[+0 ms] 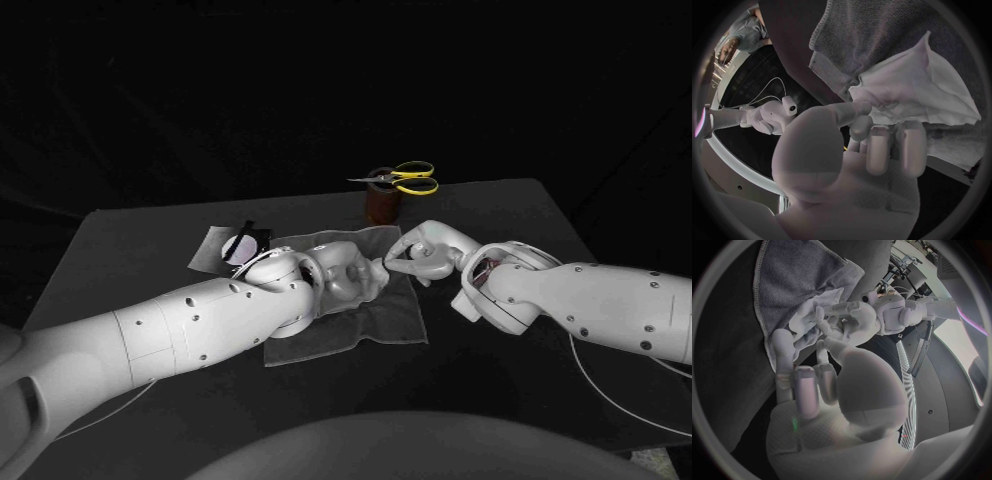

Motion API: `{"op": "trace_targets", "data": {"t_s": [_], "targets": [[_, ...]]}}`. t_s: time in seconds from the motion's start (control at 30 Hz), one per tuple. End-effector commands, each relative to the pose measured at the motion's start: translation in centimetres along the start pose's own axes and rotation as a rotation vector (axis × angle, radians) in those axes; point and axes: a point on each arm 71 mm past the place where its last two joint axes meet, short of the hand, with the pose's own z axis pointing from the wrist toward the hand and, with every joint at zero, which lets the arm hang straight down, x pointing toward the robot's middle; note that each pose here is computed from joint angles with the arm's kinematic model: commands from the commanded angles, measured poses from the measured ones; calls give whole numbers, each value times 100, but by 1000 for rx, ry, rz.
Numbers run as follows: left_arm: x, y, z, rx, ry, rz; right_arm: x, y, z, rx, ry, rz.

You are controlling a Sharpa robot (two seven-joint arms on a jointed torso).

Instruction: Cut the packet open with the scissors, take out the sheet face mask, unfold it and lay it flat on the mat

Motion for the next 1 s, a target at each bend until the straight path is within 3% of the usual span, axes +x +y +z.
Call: {"op": "trace_targets", "data": {"t_s": [0.03, 0.33, 0.67, 0.8, 1.0], "targets": [[-69, 33, -15, 7, -47, -38, 68, 17, -3, -34, 29, -75], [-204, 253, -125, 7, -45, -211, 304, 85, 7, -111, 84, -280], [-411, 700, -442, 54, -125, -640, 533, 218, 106, -140, 95, -488], [-453, 798, -547, 71, -147, -713, 587, 229, 149, -128, 85, -517], [-484, 880, -682, 92, -160, -760, 628, 212, 192, -98, 73, -540]]}}
